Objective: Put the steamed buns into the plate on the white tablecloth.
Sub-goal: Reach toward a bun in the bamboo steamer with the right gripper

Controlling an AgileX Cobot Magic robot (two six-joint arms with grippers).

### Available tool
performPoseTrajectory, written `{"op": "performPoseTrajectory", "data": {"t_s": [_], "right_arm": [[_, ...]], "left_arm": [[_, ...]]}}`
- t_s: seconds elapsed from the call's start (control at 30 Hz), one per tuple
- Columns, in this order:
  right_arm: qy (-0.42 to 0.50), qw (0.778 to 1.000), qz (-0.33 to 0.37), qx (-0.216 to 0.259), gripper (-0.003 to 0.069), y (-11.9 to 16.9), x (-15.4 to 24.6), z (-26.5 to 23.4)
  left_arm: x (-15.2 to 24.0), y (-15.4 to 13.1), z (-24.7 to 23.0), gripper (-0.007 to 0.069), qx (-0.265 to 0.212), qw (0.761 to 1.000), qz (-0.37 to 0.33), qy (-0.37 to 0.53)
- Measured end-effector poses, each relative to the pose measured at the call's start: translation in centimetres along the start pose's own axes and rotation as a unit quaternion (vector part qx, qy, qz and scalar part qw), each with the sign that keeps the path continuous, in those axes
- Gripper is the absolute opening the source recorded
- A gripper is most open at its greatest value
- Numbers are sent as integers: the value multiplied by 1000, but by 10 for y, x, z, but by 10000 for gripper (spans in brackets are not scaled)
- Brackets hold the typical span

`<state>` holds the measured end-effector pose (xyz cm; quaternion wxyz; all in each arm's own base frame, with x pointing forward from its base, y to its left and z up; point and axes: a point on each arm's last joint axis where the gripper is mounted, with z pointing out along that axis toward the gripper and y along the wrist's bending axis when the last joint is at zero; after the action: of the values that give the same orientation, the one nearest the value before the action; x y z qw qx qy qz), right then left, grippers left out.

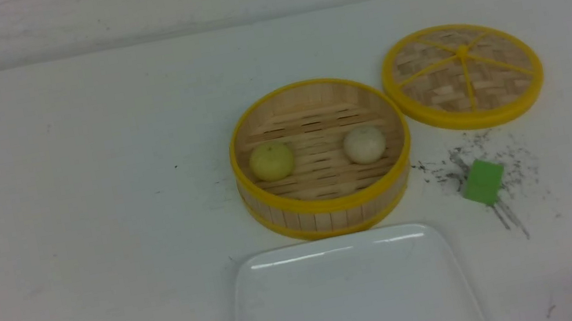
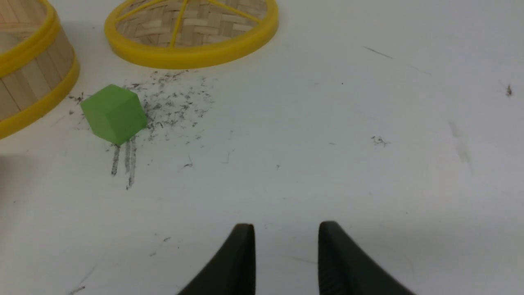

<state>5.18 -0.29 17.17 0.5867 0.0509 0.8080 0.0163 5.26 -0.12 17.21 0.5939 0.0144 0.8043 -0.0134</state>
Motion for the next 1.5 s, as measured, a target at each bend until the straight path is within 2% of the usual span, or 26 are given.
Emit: {"op": "performPoseTrajectory", "data": {"t_s": [0.5,0.87,0.9,1.0,1.03,1.1,1.2,1.27,1.3,1.33,1.4,1.5], "right_arm": [[0,1000,0,0,240,0,0,0],[0,1000,0,0,240,0,0,0],[0,1000,-2,1,240,0,0,0],[-2,1000,2,1,240,0,0,0],[-5,999,35,-6,240,1,-1,0],[-10,992,127,-26,240,4,-1,0],[-7,947,314,-68,240,11,-4,0],[0,903,419,-89,240,15,-6,-1],[0,902,422,-89,240,15,-6,-1],[4,885,456,-97,240,16,-6,-1],[6,873,477,-102,240,17,-7,-1],[6,866,489,-105,240,17,-7,-1]], "left_arm": [[0,0,0,241,-1,1000,2,0],[0,3,0,241,-15,999,38,0],[0,3,0,241,-14,999,32,0],[0,0,0,241,2,999,-48,0],[0,-3,0,241,18,991,-134,1],[-1,-9,0,241,50,957,-284,10],[-1,-17,-1,241,86,875,-475,33],[-3,-19,-2,241,99,832,-545,39],[-3,-19,-2,241,99,829,-549,39],[-4,-19,-2,241,104,815,-569,37],[-6,-19,-2,241,107,805,-583,30],[-8,-18,-2,241,109,802,-587,18]]}}
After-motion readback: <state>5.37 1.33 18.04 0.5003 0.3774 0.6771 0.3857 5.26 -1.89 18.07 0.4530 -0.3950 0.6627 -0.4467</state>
